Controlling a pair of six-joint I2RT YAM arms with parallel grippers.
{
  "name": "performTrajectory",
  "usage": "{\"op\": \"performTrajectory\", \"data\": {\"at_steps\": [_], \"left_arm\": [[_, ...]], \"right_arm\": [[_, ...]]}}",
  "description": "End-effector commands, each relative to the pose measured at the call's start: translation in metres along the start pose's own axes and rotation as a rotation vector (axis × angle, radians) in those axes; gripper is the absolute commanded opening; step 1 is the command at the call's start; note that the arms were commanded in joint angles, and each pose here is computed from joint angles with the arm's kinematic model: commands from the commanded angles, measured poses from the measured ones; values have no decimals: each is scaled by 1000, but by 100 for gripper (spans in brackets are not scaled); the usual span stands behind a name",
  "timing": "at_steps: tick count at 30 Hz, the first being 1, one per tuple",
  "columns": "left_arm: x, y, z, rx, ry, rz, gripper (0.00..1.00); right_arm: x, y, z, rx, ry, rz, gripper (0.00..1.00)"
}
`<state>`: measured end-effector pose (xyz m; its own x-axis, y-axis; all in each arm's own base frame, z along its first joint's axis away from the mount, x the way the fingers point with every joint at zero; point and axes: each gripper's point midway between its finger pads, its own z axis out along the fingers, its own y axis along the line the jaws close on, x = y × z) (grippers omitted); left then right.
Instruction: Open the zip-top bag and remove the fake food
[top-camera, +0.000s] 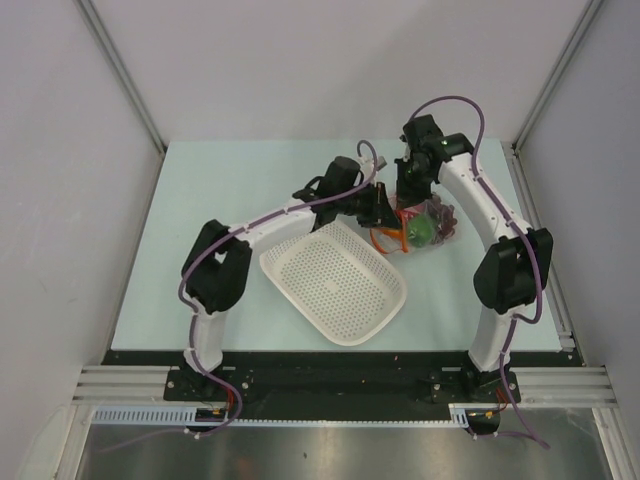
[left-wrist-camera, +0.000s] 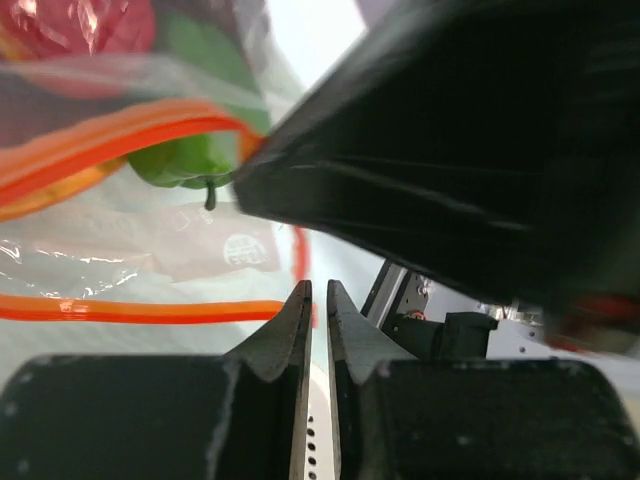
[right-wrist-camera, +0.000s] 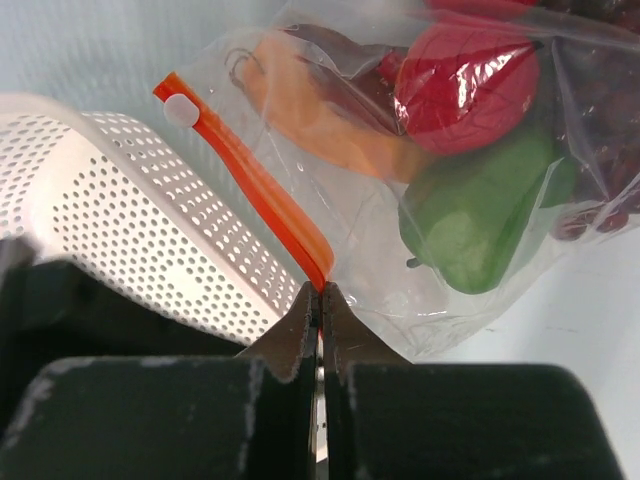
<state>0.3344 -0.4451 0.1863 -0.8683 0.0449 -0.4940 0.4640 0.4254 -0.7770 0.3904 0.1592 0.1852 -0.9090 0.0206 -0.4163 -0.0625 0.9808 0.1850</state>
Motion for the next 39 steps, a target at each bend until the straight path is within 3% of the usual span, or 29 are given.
{"op": "performTrajectory", "data": {"at_steps": [1,5,12,22,25,26,29,36,39], "left_arm": [[-24,14,7,-17,-78,-63,12],[-26,12,12,19,-101,-114,11],[-21,25,32,72,-106,-258,40],[-21,46,50,19,-74,-353,57],[-25,50,57,13,-72,-370,69],[-24,51,58,10,-69,-379,80],[-19,56,60,6,-71,-397,88],[-20,48,70,60,-76,-423,76],[-21,45,77,74,-76,-434,79]], "right_arm": [[-13,3,-13,-56,-23,64,0],[-17,5,-16,-96,-21,122,0],[-24,30,-24,-243,2,204,0],[-44,40,-31,-330,-13,273,0],[-42,39,-29,-328,-7,274,0],[-41,39,-29,-330,-4,276,0],[-40,39,-28,-330,-4,274,0],[-39,44,-24,-354,13,283,0],[-37,48,-25,-359,18,282,0]]}}
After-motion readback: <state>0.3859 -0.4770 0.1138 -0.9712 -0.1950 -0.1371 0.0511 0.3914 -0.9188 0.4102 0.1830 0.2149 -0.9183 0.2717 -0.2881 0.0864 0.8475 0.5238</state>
